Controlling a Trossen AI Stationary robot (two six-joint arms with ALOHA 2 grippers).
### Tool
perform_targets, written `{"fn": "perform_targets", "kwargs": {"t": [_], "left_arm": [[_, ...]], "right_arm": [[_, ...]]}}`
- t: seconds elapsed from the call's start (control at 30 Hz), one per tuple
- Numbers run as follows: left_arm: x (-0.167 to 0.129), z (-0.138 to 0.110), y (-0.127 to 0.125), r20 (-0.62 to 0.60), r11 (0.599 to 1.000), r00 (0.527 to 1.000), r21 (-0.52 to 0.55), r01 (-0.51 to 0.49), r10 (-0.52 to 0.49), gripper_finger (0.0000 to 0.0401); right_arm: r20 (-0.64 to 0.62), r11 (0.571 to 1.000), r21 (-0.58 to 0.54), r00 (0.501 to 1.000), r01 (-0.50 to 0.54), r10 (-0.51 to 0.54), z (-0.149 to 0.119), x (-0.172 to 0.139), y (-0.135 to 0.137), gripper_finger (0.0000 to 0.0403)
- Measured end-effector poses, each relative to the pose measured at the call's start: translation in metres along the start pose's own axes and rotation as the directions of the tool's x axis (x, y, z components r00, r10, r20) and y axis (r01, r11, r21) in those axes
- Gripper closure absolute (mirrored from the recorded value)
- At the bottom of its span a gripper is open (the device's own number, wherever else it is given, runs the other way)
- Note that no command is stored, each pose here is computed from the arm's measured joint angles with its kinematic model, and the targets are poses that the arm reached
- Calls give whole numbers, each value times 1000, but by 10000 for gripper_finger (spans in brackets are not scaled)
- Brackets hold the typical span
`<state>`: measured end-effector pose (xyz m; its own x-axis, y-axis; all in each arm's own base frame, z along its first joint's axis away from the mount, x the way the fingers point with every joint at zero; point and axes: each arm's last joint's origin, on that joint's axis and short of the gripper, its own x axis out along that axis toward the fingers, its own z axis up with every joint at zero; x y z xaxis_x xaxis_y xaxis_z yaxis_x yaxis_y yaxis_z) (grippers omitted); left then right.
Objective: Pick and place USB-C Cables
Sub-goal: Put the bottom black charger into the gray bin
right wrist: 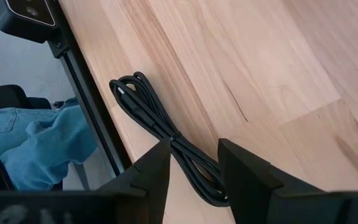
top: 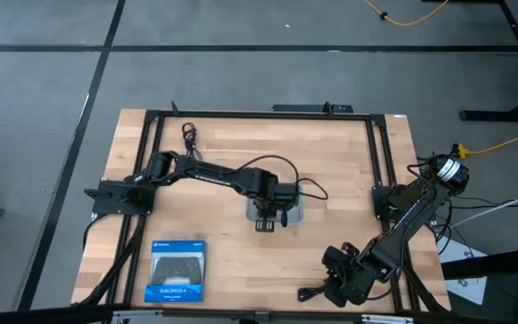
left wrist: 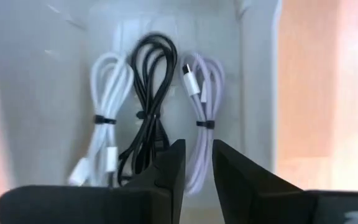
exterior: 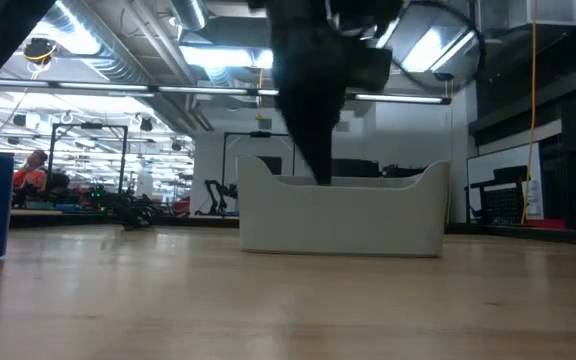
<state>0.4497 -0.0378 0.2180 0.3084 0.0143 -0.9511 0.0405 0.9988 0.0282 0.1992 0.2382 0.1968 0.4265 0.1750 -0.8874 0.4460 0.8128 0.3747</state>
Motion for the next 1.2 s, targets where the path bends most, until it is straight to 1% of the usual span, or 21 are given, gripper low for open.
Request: {"fn": "perform_targets", "kwargs": {"t": [0.13,0.2,0.3,0.37,0.43,0.53,0.63,0.73,0.87,0.97,1.07,1.13,1.2], "left_arm": [[-34,13,-2,38,999,999,-37,13,-12,327],[-52,21,-6,90,997,995,-71,39,-33,327],[-75,31,-18,163,983,978,-114,146,-126,327],[-88,34,-29,201,967,960,-124,222,-195,327],[-98,36,-43,221,951,941,-121,286,-255,327],[-107,34,-65,216,928,916,-82,362,-338,328],[-111,28,-92,188,913,899,-26,408,-397,331],[-112,20,-115,161,927,915,11,374,-371,331],[-114,9,-140,159,965,952,58,257,-263,331],[-116,0,-155,136,970,963,100,221,-234,331],[-118,-10,-167,104,976,976,127,178,-192,331],[-120,-15,-172,104,982,984,140,128,-143,331],[-121,-19,-176,109,987,990,144,69,-85,331]], "right_arm": [[0,1000,0,1000,0,0,0,0,0,263],[0,1000,0,1000,0,0,0,0,0,263],[0,1000,0,1000,0,0,0,0,0,263],[0,1000,0,1000,0,0,0,0,0,263],[0,1000,0,1000,0,0,0,0,0,263],[0,1000,0,1000,0,0,0,0,0,263],[0,1000,0,1000,0,0,0,0,0,263],[-1,1000,-3,1000,-1,1,-1,0,0,263],[-10,1000,-20,1000,-7,7,-8,-2,1,263],[14,1000,-23,1000,-10,11,-16,-4,3,263],[11,999,45,1000,-24,24,-24,-6,4,264],[15,993,113,999,-41,40,-30,-5,6,270],[-8,985,167,999,-49,51,-39,-1,9,283]]}}
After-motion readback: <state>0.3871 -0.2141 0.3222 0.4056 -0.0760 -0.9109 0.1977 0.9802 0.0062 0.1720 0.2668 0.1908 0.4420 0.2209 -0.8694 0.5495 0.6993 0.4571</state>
